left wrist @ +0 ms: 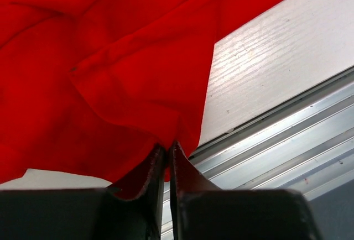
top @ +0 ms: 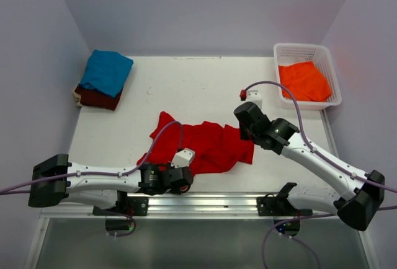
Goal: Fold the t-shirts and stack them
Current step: Flatten out the tshirt
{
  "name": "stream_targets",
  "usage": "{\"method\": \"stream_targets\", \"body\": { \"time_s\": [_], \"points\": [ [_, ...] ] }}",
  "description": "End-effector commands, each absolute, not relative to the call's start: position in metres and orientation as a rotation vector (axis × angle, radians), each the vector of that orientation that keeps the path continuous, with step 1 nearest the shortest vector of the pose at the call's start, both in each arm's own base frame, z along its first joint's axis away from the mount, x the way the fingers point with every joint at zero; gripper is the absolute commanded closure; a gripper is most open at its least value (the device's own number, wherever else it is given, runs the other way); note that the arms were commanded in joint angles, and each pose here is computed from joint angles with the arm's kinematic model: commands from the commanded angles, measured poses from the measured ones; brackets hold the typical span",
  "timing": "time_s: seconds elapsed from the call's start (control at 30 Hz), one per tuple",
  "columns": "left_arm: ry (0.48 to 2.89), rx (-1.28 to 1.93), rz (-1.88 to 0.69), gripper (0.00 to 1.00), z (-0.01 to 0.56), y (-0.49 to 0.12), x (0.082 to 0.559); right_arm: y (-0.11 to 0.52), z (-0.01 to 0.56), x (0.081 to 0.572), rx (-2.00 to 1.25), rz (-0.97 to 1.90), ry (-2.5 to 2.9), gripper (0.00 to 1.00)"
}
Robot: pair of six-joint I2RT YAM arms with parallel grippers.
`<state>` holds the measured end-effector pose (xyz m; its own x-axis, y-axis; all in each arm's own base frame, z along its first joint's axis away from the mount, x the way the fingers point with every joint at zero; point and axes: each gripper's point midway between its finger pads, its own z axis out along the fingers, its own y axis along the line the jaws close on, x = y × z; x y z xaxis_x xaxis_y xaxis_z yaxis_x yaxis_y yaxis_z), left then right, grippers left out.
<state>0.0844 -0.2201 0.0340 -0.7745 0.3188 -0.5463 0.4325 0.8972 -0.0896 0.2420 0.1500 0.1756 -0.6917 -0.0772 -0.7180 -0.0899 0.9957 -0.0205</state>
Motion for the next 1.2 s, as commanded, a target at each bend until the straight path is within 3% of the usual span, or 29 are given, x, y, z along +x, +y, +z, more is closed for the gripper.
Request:
{"method": "stream_targets", "body": {
  "time_s": [0.0,0.23,0.4,0.43,0.53,0.77,0.97,1.17],
  "points": [
    [2.479,0.503,-0.303,0.92,0.041,-0.225,0.093,0.142,0.185,0.245,-0.067,0.002,2.299,1.0],
    [2.489,0.497,-0.283,0.95,0.055,-0.226,0.093,0.136,0.182,0.244,-0.049,-0.038,2.302,0.96],
    [2.494,0.45,-0.204,1.0,0.073,-0.217,0.098,0.115,0.174,0.25,0.048,-0.145,2.298,0.73],
    [2.496,0.399,-0.195,1.0,0.079,-0.215,0.1,0.109,0.168,0.251,0.07,-0.171,2.315,0.63],
    [2.442,0.254,-0.155,1.0,0.115,-0.198,0.111,0.088,0.144,0.259,0.174,-0.196,2.381,0.59],
    [2.295,-0.031,-0.26,1.0,0.2,-0.159,0.126,0.115,0.117,0.287,0.16,-0.005,2.411,0.58],
    [2.268,-0.084,-0.276,1.0,0.217,-0.146,0.128,0.175,0.1,0.32,0.036,0.227,2.467,0.64],
    [2.285,-0.062,-0.245,1.0,0.216,-0.153,0.128,0.21,0.058,0.35,-0.048,0.258,2.58,0.68]
  ]
}}
